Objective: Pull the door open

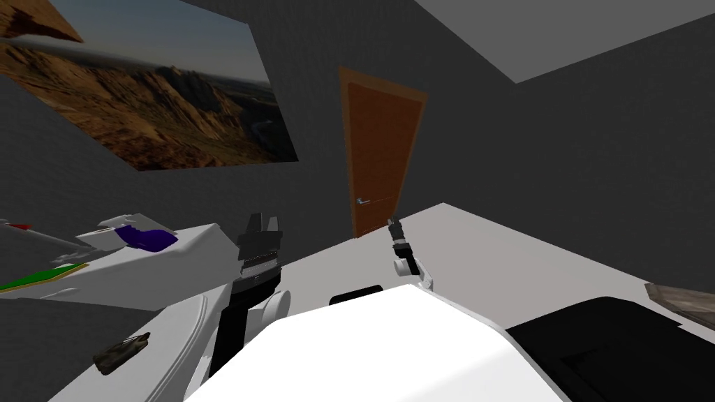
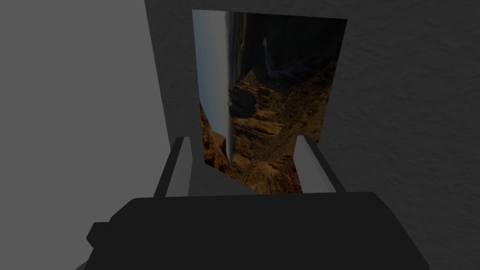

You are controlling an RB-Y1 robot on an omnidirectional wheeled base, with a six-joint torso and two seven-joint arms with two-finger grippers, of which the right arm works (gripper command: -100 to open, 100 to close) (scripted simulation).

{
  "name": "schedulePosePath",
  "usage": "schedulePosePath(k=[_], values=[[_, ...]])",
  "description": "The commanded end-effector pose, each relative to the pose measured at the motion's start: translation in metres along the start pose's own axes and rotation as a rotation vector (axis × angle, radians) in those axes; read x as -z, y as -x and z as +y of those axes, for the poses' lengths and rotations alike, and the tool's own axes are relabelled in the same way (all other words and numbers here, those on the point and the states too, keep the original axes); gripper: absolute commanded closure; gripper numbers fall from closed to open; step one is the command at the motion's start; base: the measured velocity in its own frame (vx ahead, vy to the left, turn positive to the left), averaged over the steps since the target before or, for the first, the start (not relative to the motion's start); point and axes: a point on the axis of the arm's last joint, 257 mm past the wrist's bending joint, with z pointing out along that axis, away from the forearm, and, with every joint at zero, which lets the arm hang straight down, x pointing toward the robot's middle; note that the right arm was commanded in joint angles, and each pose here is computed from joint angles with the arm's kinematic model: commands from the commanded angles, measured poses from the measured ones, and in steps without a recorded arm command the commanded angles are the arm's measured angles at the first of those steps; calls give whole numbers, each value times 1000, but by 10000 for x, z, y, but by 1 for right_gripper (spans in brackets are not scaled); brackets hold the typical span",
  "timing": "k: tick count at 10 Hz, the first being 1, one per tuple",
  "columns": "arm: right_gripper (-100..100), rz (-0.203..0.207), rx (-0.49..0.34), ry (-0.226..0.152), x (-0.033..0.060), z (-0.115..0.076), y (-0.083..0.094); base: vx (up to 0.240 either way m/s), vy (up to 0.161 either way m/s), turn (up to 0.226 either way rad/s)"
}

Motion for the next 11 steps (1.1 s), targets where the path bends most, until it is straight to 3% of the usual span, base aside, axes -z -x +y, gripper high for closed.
schedulePosePath(k=[1,11], values=[[-100,0,-1,-13,16,-82,2,65,-30,38],[-100,-6,-17,-139,122,-820,85,75,-34,103]])
